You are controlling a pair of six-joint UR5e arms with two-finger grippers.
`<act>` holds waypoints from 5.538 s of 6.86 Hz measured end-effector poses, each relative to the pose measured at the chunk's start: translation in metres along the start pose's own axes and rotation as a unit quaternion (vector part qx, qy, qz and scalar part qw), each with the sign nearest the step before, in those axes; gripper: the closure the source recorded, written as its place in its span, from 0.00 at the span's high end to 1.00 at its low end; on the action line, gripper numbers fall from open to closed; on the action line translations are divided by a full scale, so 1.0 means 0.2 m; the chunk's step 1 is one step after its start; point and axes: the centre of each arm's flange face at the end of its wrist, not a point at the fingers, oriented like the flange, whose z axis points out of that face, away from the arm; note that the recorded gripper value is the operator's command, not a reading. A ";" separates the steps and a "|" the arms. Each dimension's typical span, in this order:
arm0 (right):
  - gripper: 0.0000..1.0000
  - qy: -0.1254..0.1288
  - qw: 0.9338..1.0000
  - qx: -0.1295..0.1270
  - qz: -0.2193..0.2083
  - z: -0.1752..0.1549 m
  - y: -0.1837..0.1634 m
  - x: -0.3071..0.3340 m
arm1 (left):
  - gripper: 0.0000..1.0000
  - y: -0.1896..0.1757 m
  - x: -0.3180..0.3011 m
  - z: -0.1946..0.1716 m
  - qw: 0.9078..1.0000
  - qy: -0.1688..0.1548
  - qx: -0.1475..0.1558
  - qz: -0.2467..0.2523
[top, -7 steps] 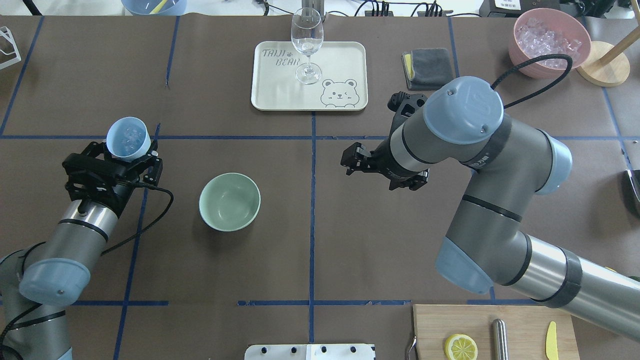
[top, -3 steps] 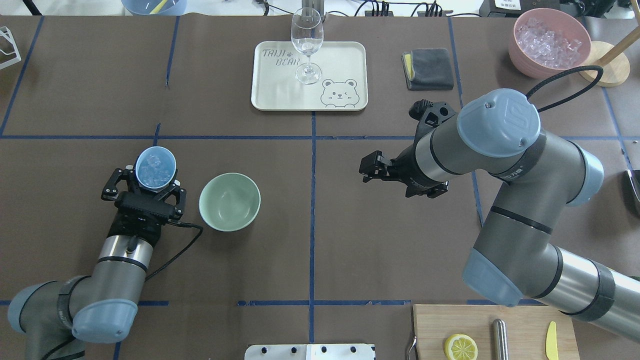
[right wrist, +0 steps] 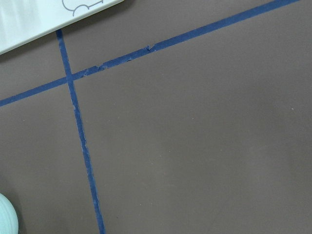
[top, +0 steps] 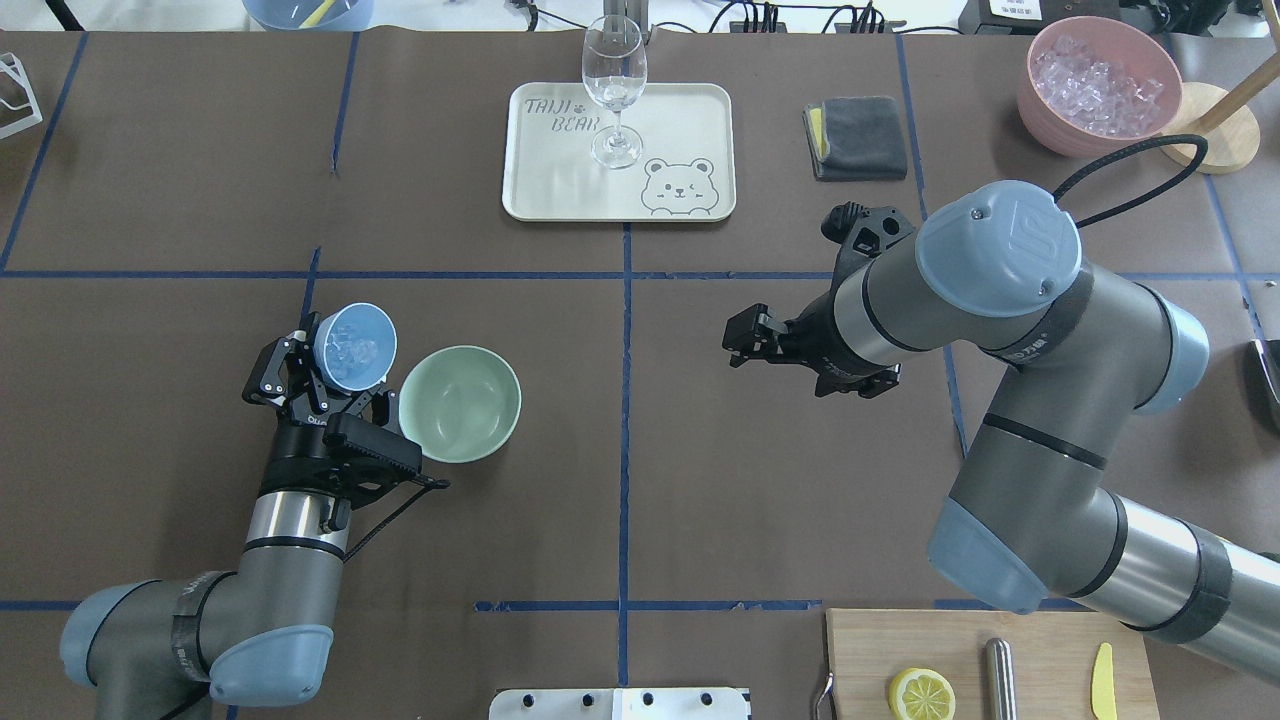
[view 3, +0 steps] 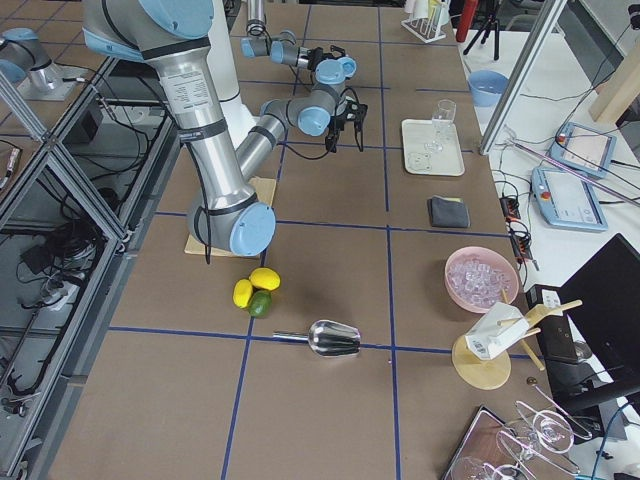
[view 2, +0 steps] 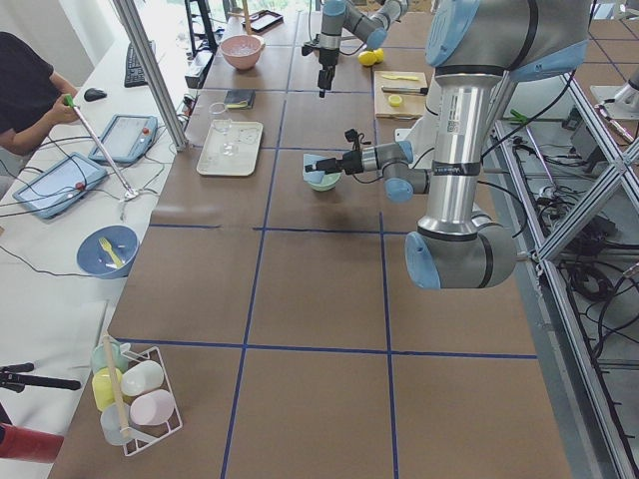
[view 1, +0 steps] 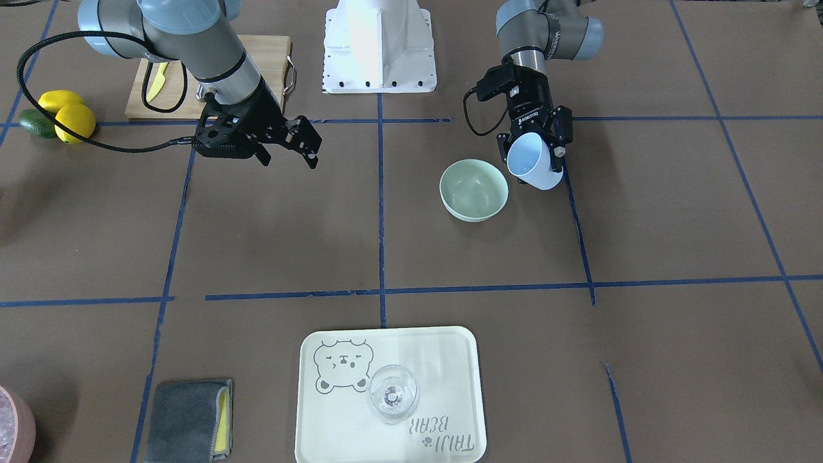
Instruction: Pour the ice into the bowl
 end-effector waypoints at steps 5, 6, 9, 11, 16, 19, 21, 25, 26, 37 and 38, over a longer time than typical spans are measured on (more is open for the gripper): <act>1.00 0.002 1.000 0.001 0.001 0.01 0.00 0.01 | 0.00 0.05 0.03 0.02 0.960 -0.053 0.002 0.275; 1.00 0.002 1.000 0.001 0.001 0.01 0.00 0.01 | 0.00 0.04 0.02 0.01 0.943 -0.058 0.000 0.326; 1.00 0.001 1.000 0.001 0.001 0.01 0.00 0.00 | 0.00 0.04 0.02 0.01 0.909 -0.067 -0.005 0.411; 1.00 0.001 1.000 0.001 0.001 0.01 0.00 0.00 | 0.00 0.03 0.02 0.01 0.892 -0.074 -0.008 0.445; 1.00 0.001 1.000 0.001 0.000 0.01 0.00 0.00 | 0.00 0.03 0.01 0.01 0.885 -0.077 -0.010 0.460; 1.00 0.001 1.000 0.001 0.001 0.01 0.01 0.00 | 0.00 -0.06 -0.07 -0.02 0.902 -0.073 -0.001 0.426; 1.00 0.000 1.000 0.001 0.000 0.01 0.01 -0.01 | 0.00 -0.11 -0.13 -0.04 0.916 -0.030 0.010 0.399; 1.00 -0.003 1.000 -0.003 -0.001 0.02 0.05 -0.04 | 0.00 -0.10 -0.29 0.06 0.926 0.097 0.018 0.365; 1.00 -0.004 1.000 -0.004 -0.003 0.03 0.07 -0.05 | 0.00 -0.08 -0.39 0.12 0.936 0.116 0.010 0.331; 1.00 -0.013 1.000 -0.001 -0.028 0.13 0.30 -0.23 | 0.00 1.21 -1.04 0.35 0.927 0.219 -0.084 -0.292; 1.00 -0.013 1.000 -0.003 -0.025 0.14 0.31 -0.23 | 0.00 1.27 -1.03 0.36 0.906 0.211 -0.099 -0.353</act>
